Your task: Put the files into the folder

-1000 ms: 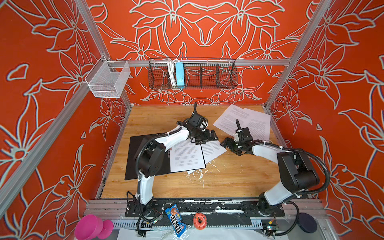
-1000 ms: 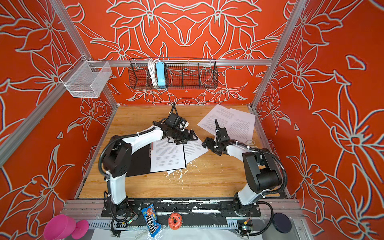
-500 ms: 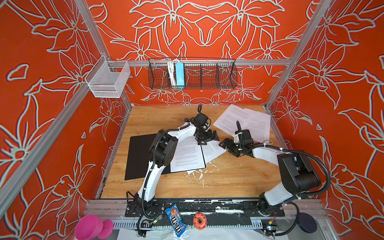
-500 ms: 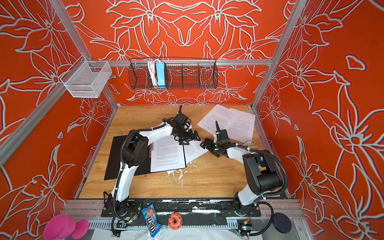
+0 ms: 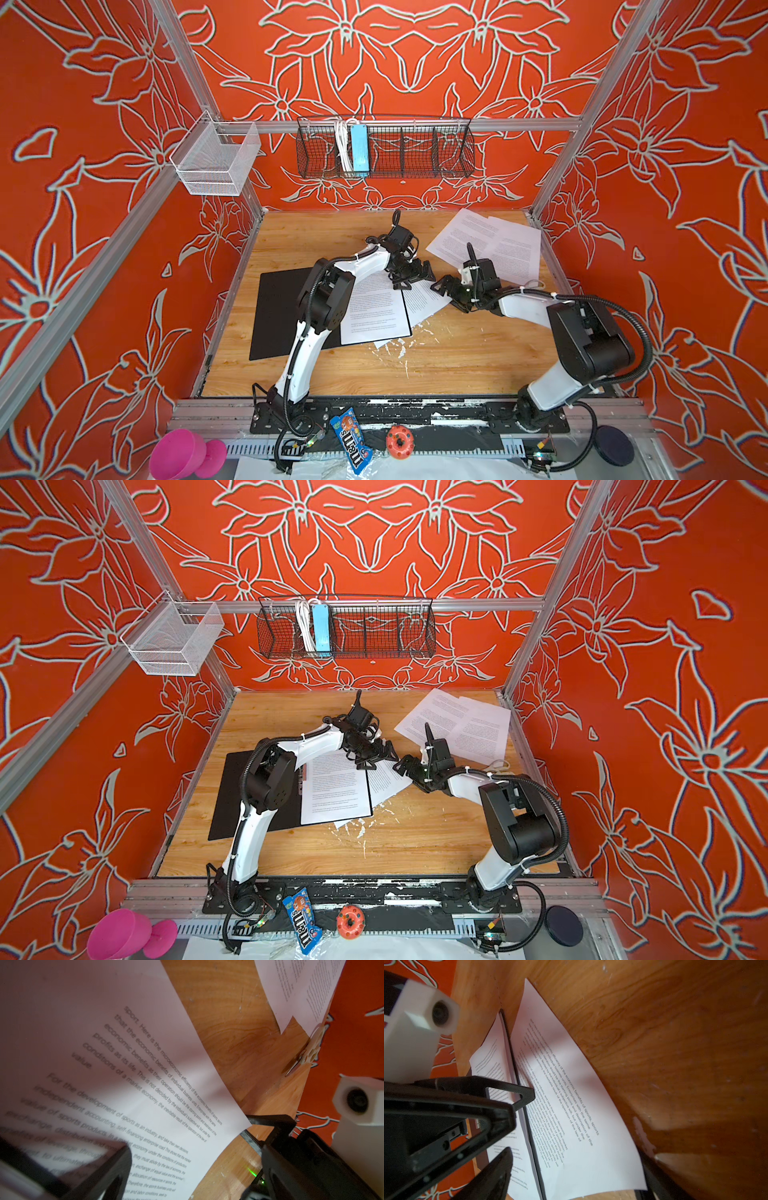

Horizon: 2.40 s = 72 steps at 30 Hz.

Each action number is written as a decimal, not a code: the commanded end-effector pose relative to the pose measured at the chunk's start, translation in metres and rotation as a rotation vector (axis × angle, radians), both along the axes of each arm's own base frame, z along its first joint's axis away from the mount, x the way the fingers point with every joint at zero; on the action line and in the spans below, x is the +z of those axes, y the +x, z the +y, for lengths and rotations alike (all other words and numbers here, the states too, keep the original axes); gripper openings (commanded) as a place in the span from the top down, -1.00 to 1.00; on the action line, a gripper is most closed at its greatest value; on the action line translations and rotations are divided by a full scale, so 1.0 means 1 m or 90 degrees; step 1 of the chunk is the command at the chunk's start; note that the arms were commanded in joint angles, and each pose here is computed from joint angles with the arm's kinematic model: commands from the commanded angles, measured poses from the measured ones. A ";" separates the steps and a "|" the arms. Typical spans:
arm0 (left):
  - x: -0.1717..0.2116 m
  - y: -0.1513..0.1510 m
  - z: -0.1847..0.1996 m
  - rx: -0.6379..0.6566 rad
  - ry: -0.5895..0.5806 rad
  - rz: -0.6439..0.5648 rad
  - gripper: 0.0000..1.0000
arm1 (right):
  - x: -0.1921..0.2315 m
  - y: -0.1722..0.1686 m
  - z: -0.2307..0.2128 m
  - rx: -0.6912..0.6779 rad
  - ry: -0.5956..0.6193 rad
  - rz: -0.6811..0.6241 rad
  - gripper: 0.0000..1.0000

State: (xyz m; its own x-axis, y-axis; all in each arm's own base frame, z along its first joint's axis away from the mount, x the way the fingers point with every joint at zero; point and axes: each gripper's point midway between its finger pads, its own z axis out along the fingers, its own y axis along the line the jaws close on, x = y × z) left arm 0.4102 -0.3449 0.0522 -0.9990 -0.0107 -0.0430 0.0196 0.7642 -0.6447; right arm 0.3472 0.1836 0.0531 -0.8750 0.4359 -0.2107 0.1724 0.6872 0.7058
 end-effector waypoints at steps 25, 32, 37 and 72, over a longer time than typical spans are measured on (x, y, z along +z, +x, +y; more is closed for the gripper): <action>0.009 -0.001 -0.011 -0.013 -0.060 0.038 -0.95 | -0.031 -0.026 0.049 -0.154 0.007 -0.077 0.72; 0.148 0.010 -0.024 -0.031 -0.173 -0.103 -0.95 | -0.014 -0.027 0.026 -0.155 -0.101 -0.096 1.00; 0.219 -0.018 0.000 -0.028 -0.192 -0.207 -0.95 | 0.017 -0.026 0.003 -0.141 -0.150 -0.127 1.00; 0.222 -0.139 0.242 0.200 0.263 -0.623 -0.96 | 0.280 -0.062 0.163 0.464 0.094 -0.338 1.00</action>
